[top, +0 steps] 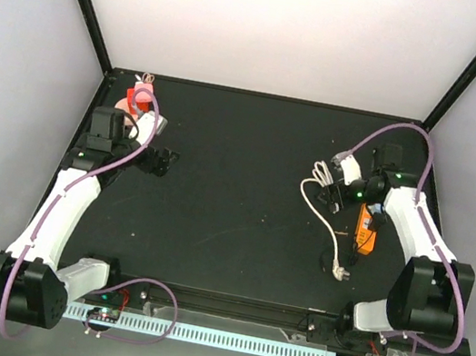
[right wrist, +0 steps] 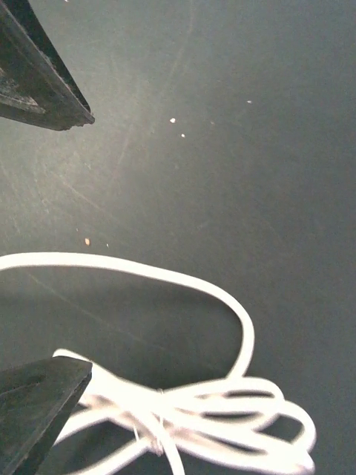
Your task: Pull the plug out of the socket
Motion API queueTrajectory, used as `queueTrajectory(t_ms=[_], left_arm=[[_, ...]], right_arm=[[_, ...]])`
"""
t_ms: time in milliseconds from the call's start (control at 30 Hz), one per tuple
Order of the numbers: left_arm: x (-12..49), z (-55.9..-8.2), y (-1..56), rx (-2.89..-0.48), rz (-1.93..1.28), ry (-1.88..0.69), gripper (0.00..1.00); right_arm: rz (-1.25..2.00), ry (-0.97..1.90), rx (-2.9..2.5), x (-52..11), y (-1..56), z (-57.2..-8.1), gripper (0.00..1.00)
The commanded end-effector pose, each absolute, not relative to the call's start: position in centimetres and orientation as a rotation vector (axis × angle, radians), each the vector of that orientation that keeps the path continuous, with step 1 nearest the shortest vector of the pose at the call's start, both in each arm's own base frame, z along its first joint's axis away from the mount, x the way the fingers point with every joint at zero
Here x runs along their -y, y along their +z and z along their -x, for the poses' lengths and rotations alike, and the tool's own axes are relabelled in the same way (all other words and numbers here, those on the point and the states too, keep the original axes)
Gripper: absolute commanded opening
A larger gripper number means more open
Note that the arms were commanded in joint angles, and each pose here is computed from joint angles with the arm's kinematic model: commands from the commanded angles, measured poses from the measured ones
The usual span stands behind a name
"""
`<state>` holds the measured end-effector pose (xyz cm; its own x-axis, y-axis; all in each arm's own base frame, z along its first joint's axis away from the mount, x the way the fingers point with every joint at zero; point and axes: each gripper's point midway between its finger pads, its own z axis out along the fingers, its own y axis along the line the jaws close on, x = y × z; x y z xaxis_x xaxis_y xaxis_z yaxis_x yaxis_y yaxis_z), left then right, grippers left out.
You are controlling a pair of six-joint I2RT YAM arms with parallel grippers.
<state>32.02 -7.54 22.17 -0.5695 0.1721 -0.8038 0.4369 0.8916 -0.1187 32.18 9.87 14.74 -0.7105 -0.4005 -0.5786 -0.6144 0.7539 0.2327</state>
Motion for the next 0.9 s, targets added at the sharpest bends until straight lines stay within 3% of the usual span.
queueTrajectory(t_ms=[0, 400, 733, 867], left_arm=[[7.8, -32.0, 23.1, -2.130, -0.433, -0.384, 0.99], [7.7, -31.5, 23.6, -2.106, -0.427, -0.370, 0.99], [7.8, -31.4, 23.8, -2.087, -0.427, -0.375, 0.99], [7.6, -31.6, 23.4, -2.089, -0.439, -0.351, 0.99]], right_arm=[[0.915, 0.520, -2.550, -10.6, 11.7, -30.3, 0.84], [0.967, 0.419, -2.694, -10.4, 6.3, -29.8, 0.75], [0.980, 0.410, -2.736, -10.6, 4.4, -30.3, 0.63], [0.977, 0.414, -2.733, -11.2, 4.3, -30.6, 0.63]])
